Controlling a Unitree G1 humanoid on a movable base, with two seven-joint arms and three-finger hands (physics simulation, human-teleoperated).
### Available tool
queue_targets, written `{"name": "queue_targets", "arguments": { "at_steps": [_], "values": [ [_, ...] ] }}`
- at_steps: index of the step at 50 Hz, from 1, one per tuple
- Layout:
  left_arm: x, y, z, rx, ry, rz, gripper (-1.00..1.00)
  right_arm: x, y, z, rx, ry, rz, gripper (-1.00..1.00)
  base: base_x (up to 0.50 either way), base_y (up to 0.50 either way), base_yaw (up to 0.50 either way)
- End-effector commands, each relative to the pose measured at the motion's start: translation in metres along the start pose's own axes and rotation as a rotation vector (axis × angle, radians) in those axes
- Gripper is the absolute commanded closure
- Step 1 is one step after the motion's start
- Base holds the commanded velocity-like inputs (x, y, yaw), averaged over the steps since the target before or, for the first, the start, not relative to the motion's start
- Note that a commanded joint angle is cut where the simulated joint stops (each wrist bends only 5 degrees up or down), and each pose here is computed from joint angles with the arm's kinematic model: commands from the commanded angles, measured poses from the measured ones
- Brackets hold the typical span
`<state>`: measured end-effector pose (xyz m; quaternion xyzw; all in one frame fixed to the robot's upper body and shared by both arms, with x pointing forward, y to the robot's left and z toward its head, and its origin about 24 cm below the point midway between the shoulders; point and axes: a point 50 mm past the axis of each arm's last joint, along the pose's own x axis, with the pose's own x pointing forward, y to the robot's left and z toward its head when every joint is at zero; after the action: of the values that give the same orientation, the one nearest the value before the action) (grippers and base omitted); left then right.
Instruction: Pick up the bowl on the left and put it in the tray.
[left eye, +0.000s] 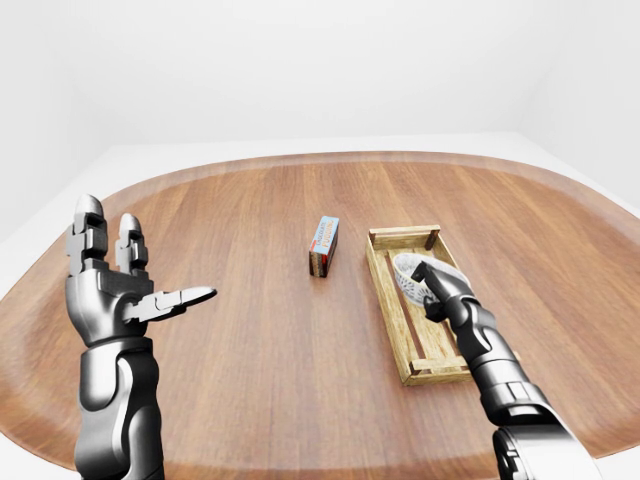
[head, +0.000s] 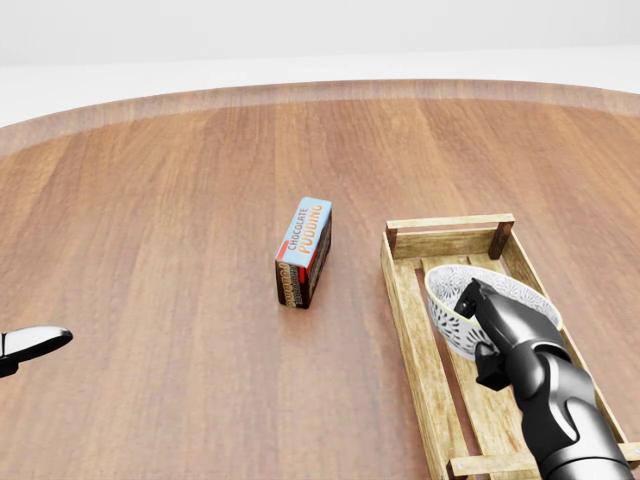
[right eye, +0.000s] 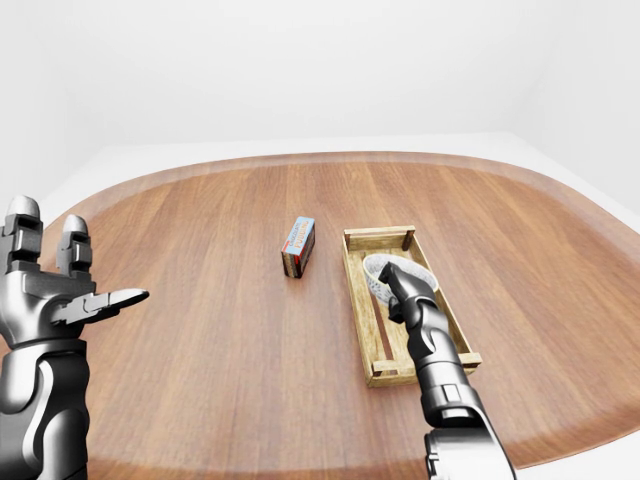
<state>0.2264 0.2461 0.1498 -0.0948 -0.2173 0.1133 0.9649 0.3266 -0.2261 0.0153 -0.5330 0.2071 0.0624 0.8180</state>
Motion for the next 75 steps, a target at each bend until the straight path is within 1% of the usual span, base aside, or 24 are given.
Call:
{"name": "queue_targets", "arguments": {
  "at_steps": [1,14,19,37,38,39,52,62,64,65,69,72,74,75],
  "values": [
    [0.000,-0.001,0.000,-0.001,-0.002,-0.002,-1.00,0.002,0.000,-0.002,-0.018,0.015,-0.018,1.00,0.00,0.00,0.00],
    [0.000,0.001,0.003,-0.004,-0.011,0.001,-1.00,0.004,0.004,0.000,-0.009,0.019,-0.011,1.00,0.00,0.00,0.00],
    [-0.001,0.000,0.005,-0.006,-0.018,0.000,-1.00,0.005,0.006,0.001,-0.032,0.017,-0.005,1.00,0.00,0.00,0.00],
    [-0.001,0.000,0.004,-0.009,-0.014,-0.002,-1.00,0.007,0.015,-0.003,0.003,0.044,0.010,1.00,0.00,0.00,0.00],
    [-0.001,0.000,0.004,-0.009,-0.014,-0.002,-1.00,0.007,0.015,-0.003,0.007,0.043,0.013,0.32,0.00,0.00,0.00],
    [0.000,0.000,0.004,-0.010,-0.017,-0.002,-1.00,0.007,0.015,-0.001,0.003,0.036,0.018,-1.00,0.00,0.00,0.00],
    [-0.001,-0.001,0.003,-0.013,-0.012,-0.005,-1.00,0.006,0.019,0.004,0.005,0.022,0.042,-1.00,0.00,0.00,0.00],
    [-0.001,-0.002,0.003,-0.016,-0.013,-0.007,-1.00,0.004,0.015,0.008,-0.016,-0.006,0.050,-1.00,0.00,0.00,0.00],
    [-0.002,-0.003,0.004,-0.015,-0.015,-0.008,-1.00,0.002,0.013,0.011,-0.035,-0.024,0.053,-1.00,0.00,0.00,0.00],
    [-0.001,-0.002,0.002,-0.014,-0.011,-0.007,-1.00,-0.001,0.008,0.017,-0.067,-0.053,0.056,-1.00,0.00,0.00,0.00],
    [-0.001,-0.002,0.002,-0.014,-0.011,-0.006,-1.00,-0.011,0.002,0.033,-0.168,-0.108,0.078,-1.00,0.00,0.00,0.00],
    [-0.001,-0.002,0.002,-0.014,-0.009,-0.005,-1.00,-0.020,0.002,0.041,-0.243,-0.125,0.109,-1.00,0.00,0.00,0.00],
    [-0.001,-0.002,0.001,-0.013,-0.007,-0.005,-1.00,-0.025,0.001,0.047,-0.286,-0.131,0.108,-1.00,0.00,0.00,0.00],
    [0.000,-0.002,0.000,-0.013,-0.002,-0.004,-1.00,-0.031,-0.002,0.056,-0.333,-0.149,0.100,-1.00,0.00,0.00,0.00]
  ]
}}
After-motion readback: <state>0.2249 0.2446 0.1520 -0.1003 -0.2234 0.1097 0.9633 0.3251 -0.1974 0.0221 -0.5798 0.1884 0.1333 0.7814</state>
